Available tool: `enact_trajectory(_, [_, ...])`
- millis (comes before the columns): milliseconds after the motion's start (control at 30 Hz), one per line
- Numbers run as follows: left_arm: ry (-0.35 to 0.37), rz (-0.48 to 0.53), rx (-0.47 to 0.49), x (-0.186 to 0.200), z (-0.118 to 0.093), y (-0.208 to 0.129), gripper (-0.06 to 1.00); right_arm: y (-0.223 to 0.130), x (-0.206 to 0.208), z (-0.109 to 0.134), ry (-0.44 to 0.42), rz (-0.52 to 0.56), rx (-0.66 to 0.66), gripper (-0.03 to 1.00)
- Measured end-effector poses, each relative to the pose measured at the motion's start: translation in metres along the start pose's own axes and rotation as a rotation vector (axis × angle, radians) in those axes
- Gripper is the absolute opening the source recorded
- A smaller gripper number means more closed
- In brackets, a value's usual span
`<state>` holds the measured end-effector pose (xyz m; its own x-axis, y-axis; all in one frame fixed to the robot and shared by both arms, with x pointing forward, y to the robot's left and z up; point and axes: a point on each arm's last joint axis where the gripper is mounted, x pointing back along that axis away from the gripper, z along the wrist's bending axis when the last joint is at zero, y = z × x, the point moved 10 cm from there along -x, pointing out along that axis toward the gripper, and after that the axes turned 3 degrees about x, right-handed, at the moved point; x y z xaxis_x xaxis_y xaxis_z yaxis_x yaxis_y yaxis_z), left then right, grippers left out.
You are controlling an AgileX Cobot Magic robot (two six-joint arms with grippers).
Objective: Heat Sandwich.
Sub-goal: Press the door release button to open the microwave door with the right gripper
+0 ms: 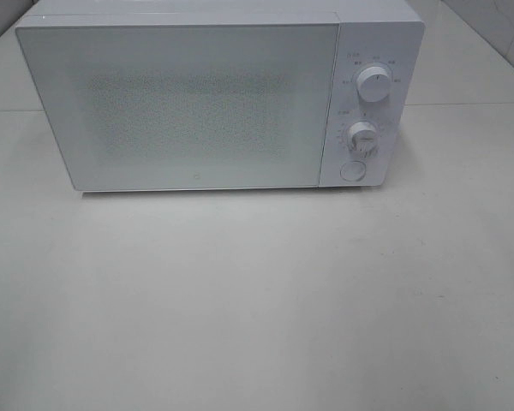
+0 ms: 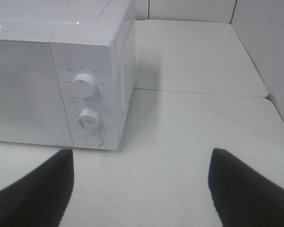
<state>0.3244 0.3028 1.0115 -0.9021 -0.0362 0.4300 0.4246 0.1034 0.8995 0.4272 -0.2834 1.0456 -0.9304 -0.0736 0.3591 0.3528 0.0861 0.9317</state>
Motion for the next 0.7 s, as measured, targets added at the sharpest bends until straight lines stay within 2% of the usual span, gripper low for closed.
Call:
enact_trajectory(333, [0.000,0.000,0.000,0.000,0.000,0.000,0.99,-0.003,-0.050,0.002,0.010,0.069,0.004,0.76])
enact_trajectory(700, [0.000,0.000,0.000,0.000,0.000,0.000,0.98,0.002,-0.095,0.005,0.018,0.038,-0.006,0.76])
